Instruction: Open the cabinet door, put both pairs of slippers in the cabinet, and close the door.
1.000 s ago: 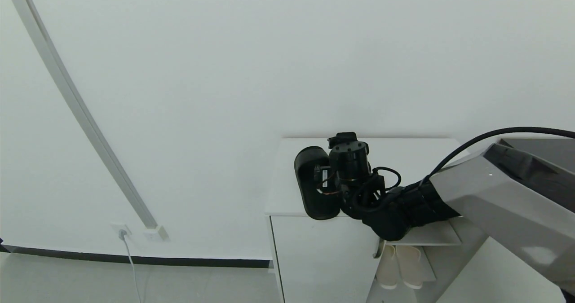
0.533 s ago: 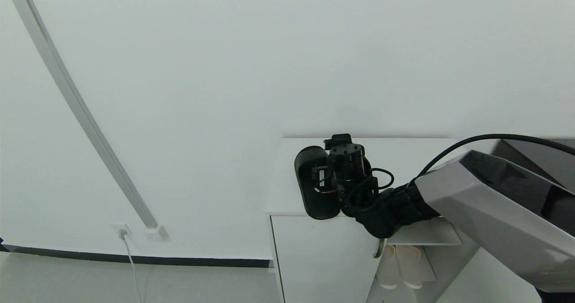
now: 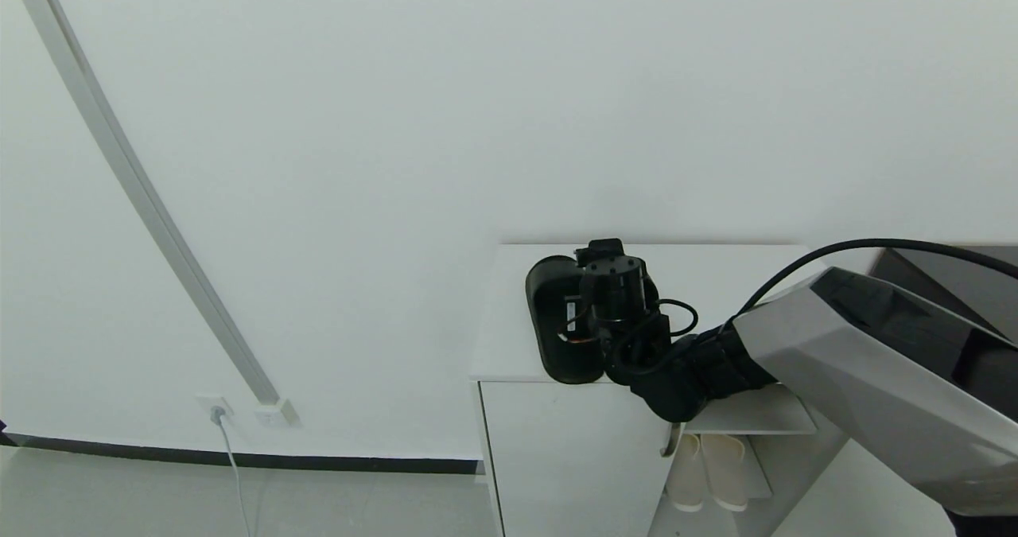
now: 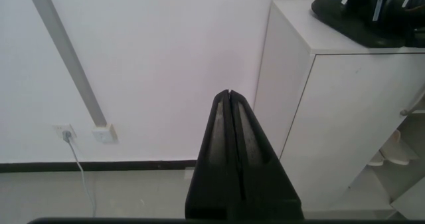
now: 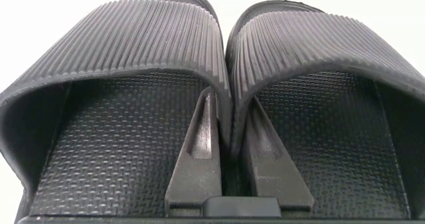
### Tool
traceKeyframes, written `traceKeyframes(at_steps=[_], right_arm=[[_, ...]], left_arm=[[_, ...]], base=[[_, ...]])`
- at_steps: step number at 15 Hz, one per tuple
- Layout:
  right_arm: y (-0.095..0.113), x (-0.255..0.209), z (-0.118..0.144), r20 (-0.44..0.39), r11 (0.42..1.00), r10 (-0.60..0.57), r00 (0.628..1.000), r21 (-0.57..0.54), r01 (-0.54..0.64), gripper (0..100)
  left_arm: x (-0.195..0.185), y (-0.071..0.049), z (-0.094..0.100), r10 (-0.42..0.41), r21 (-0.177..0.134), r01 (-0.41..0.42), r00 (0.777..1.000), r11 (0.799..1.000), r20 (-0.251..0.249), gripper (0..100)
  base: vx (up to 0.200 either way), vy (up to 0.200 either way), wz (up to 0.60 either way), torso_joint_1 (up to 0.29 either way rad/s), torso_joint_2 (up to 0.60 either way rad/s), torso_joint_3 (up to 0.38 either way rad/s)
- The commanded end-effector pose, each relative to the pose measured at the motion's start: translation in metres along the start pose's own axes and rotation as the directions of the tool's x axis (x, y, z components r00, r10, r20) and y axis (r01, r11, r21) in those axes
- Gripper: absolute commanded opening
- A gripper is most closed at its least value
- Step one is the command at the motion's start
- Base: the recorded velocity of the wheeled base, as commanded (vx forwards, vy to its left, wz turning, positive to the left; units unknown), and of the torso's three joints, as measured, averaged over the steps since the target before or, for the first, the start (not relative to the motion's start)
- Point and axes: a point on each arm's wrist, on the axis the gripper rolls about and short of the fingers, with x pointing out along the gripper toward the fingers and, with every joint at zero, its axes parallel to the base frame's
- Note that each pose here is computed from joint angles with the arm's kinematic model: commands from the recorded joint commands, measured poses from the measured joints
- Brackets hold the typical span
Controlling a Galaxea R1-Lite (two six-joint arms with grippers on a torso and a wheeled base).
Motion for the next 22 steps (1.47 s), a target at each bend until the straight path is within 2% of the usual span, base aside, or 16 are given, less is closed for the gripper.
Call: traceKeyframes(at_steps=[1,5,7,8,14,22], right_arm=[[0.000,-0.001,0.001,0.002,1.000,0.000,1.000,0.001,0.000,0],[-0.011,-0.024,0.029,0.042,0.999,0.028,0.999,0.018,-0.029,0],[-0.026,-0.055,0.048,0.048,0.994,0.110,0.993,0.018,-0.111,0],[-0.040,-0.081,0.057,0.044,0.986,0.163,0.986,0.016,-0.164,0],[-0.092,-0.173,0.067,-0.014,0.936,0.352,0.936,-0.002,-0.352,0],[-0.089,-0.185,0.065,-0.042,0.925,0.380,0.924,-0.013,-0.381,0]], left_arm=[[0.000,0.000,0.000,0.000,0.000,0.000,1.000,1.000,-0.001,0],[0.000,0.000,0.000,0.000,0.002,0.000,1.000,1.000,-0.001,0],[0.000,0.000,0.000,0.000,0.000,0.000,1.000,1.000,-0.001,0],[0.000,0.000,0.000,0.000,0.000,0.000,1.000,1.000,-0.001,0],[0.000,0.000,0.000,0.000,0.000,0.000,1.000,1.000,-0.001,0],[0.000,0.000,0.000,0.000,0.000,0.000,1.000,1.000,-0.001,0]], base=[[0.000,0.000,0.00,0.000,0.00,0.000],[0.000,0.000,0.00,0.000,0.00,0.000],[0.000,0.000,0.00,0.000,0.00,0.000],[0.000,0.000,0.00,0.000,0.00,0.000],[0.000,0.000,0.00,0.000,0.00,0.000],[0.000,0.000,0.00,0.000,0.00,0.000]])
